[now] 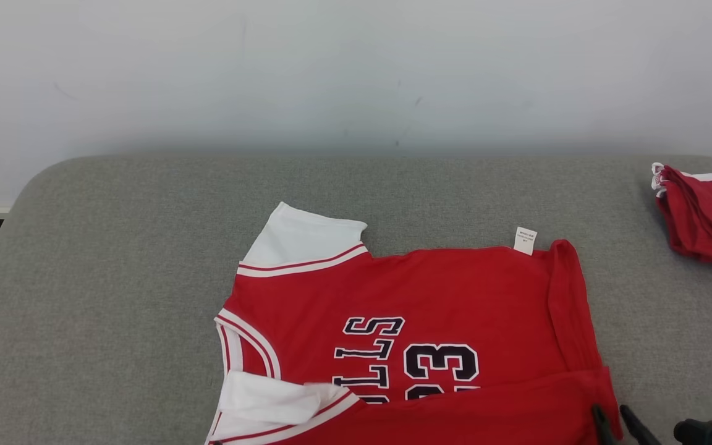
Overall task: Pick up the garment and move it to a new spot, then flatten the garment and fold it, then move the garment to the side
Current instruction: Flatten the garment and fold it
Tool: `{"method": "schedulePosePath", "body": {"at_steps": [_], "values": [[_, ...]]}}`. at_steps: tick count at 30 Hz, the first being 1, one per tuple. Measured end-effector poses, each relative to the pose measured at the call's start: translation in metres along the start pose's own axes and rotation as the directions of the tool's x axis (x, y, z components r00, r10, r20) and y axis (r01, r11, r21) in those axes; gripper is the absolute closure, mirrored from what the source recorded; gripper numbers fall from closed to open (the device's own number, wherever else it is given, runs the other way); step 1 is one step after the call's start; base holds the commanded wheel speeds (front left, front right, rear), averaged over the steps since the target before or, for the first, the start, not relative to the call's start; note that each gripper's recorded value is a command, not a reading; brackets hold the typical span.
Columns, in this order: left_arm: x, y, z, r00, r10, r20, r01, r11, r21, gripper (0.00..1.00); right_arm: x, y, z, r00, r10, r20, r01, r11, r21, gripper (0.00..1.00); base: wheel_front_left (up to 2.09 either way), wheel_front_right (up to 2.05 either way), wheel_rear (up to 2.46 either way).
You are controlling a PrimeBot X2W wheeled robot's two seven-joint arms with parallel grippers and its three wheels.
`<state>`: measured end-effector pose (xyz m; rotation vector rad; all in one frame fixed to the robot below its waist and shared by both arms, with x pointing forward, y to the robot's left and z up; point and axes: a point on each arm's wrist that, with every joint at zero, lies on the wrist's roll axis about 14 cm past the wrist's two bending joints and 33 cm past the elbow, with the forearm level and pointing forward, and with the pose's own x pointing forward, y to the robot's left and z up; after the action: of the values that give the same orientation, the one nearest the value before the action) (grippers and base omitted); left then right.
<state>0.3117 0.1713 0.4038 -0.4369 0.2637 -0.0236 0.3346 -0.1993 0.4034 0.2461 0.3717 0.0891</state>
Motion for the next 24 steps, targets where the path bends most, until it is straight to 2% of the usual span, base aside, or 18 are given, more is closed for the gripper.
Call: {"method": "schedulePosePath", "body": {"at_steps": [6, 15, 24], "values": [[0.006, -0.003, 0.035, 0.994, -0.007, 0.111, 0.001, 0.999, 0.047, 0.0, 0.0, 0.011, 0.027, 0.994, 0.024, 0.107, -0.02, 0.999, -0.034, 0.0, 0.0, 0.0, 0.0], [0.008, -0.012, 0.09, 0.96, -0.04, 0.277, -0.009, 0.985, 0.171, 0.0, -0.008, 0.024, 0.064, 0.958, 0.046, 0.282, -0.031, 0.998, -0.057, 0.0, 0.0, 0.0, 0.0], [0.01, -0.016, 0.114, 0.94, -0.071, 0.334, -0.036, 0.952, 0.303, 0.0, -0.014, 0.042, 0.087, 0.918, 0.077, 0.39, -0.053, 0.996, -0.07, 0.0, 0.0, 0.0, 0.0]]}}
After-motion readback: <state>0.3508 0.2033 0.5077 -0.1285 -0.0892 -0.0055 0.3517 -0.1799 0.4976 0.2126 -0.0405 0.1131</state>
